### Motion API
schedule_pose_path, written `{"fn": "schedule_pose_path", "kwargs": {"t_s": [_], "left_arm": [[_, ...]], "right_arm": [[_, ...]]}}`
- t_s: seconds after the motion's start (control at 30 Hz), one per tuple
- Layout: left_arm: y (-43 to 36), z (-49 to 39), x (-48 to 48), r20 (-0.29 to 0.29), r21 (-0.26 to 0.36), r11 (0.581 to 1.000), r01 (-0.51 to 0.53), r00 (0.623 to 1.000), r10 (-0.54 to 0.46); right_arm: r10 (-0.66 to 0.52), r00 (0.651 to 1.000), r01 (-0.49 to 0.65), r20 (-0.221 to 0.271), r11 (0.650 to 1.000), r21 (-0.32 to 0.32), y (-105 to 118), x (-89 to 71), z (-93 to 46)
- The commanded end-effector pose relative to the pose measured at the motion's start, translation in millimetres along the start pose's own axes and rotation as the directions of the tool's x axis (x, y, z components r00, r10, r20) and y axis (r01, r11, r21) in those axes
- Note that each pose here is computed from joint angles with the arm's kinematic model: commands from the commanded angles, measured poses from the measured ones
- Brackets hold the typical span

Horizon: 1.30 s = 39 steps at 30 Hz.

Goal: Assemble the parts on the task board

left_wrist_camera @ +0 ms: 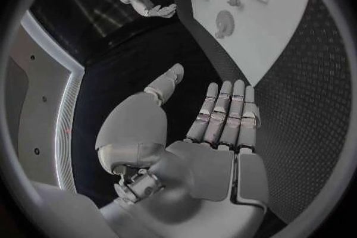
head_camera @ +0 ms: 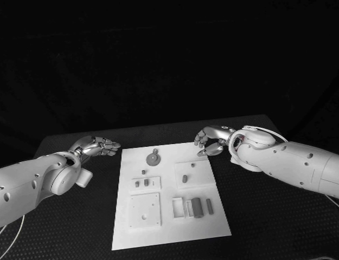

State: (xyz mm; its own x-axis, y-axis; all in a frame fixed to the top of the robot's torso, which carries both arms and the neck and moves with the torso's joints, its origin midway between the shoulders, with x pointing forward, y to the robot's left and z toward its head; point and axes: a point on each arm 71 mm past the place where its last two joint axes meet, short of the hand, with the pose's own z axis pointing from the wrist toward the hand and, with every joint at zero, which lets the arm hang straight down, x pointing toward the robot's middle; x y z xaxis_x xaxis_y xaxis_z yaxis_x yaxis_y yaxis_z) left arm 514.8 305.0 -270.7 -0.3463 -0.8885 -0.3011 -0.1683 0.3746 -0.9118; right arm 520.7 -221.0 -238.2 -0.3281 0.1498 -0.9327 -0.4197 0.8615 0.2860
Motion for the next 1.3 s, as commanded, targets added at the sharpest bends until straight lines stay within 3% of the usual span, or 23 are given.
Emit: {"fn": "schedule_pose_path", "kwargs": {"t_s": [0.03,0.23,0.53,1.3], "left_arm": [[-6.7,-0.4,5.9,-0.028,0.047,0.996,0.078,0.997,-0.077],[-8.5,0.0,10.1,-0.039,0.051,0.995,0.082,0.996,-0.08],[-10.0,1.0,13.7,-0.05,0.057,0.995,0.084,0.995,-0.082],[-11.2,0.4,16.9,-0.064,0.058,0.994,0.088,0.994,-0.085]], "right_arm": [[-0.119,0.991,0.118,-0.06,0.993,-0.031,4.2,9.8,1.3],[-0.213,0.973,0.208,-0.092,0.976,-0.057,7.1,23.6,3.6],[-0.282,0.957,0.274,-0.075,0.957,-0.099,17.9,36.7,6.5],[-0.32,0.942,0.309,-0.099,0.944,-0.118,28.0,52.1,14.5]]}}
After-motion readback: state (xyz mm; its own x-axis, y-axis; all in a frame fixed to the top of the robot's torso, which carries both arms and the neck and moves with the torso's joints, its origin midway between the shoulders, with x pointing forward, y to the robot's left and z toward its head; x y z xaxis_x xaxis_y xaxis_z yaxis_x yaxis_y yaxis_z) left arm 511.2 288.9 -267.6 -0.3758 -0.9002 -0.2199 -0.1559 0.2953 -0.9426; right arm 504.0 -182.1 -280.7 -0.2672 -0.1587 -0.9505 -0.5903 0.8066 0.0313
